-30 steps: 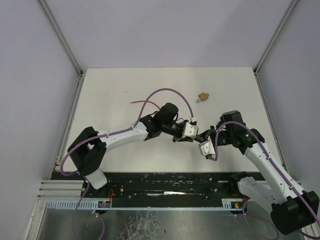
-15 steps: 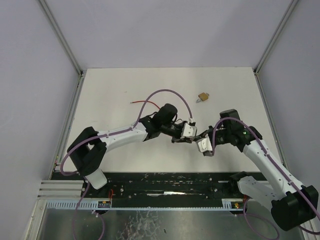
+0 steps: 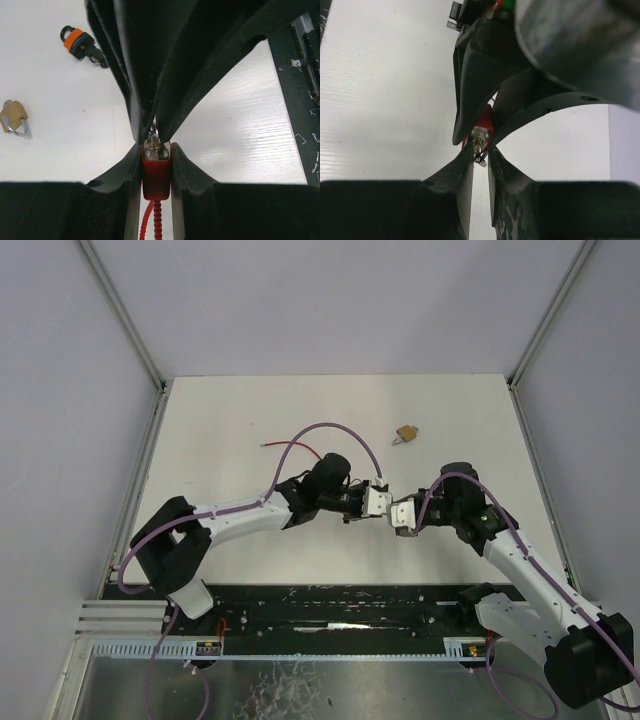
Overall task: Lock with the key
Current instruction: Lock the lock.
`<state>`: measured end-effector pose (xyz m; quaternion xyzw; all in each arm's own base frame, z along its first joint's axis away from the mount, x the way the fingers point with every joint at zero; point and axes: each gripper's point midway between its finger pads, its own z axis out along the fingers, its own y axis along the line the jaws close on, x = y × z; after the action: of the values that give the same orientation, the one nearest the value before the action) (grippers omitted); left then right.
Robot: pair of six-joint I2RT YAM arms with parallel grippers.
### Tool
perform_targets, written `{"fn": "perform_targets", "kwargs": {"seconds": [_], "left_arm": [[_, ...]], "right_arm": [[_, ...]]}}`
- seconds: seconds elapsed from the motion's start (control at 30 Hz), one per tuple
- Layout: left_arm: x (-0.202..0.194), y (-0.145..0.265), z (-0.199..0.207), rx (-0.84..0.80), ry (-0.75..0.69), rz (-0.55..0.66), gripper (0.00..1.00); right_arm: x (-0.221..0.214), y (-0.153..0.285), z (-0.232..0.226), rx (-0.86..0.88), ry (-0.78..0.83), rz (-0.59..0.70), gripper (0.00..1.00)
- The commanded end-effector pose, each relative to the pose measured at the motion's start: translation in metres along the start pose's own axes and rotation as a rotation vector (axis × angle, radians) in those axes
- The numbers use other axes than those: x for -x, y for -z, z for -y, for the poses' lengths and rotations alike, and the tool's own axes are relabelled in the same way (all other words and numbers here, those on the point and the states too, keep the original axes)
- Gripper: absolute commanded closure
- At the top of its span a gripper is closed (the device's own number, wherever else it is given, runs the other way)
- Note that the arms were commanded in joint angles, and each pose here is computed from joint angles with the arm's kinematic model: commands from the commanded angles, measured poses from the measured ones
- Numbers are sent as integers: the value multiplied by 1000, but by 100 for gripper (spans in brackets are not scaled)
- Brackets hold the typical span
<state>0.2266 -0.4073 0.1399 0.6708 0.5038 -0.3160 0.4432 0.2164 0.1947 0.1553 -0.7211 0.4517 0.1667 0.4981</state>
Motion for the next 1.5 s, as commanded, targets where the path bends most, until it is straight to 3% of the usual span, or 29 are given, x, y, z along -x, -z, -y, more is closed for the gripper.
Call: {"fn": "perform_targets", "kwargs": {"seconds": [0.0, 0.1, 0.27, 0.37, 0.47, 0.53, 0.63, 0.73, 0.9, 0.93, 1.03, 1.17, 1.27, 1.47], "left_arm": [[53, 3, -13, 61, -107, 148, 100], [53, 2, -12, 63, -108, 147, 100], [41, 2, -16, 81, -113, 93, 100], [18, 2, -25, 123, -130, -18, 100], [14, 8, -30, 159, -180, -36, 100], [12, 11, -38, 210, -202, -49, 100], [14, 12, -43, 221, -189, -44, 100], [18, 16, -37, 161, -163, 7, 100], [30, 17, -8, -28, -183, 97, 100], [39, 15, 19, -299, -96, 169, 100], [43, 8, 18, -424, -43, 158, 100], [31, 2, 12, -394, -9, 89, 100], [40, -1, -3, -162, -138, 106, 100], [58, 10, -18, 136, -302, 179, 100]], "right_arm": [[-4, 3, 20, -94, 6, -35, 84], [-1, 4, 22, -97, 12, -33, 100], [16, 15, 15, -41, 74, -7, 100], [18, 31, 28, -86, 74, -53, 100], [15, 42, 34, -130, 70, -97, 100], [23, 34, 12, -31, 84, -18, 100], [57, 22, -46, 186, 132, 265, 100], [42, 20, -37, 164, 176, 176, 100], [11, 46, 50, -207, 78, -139, 100], [14, 36, 15, -18, 307, -86, 100], [33, 25, -17, 118, 360, 63, 100], [47, 33, 6, 33, 186, 54, 100], [53, 43, 31, -97, 38, 58, 100], [55, 46, 43, -134, -268, 157, 100]]}}
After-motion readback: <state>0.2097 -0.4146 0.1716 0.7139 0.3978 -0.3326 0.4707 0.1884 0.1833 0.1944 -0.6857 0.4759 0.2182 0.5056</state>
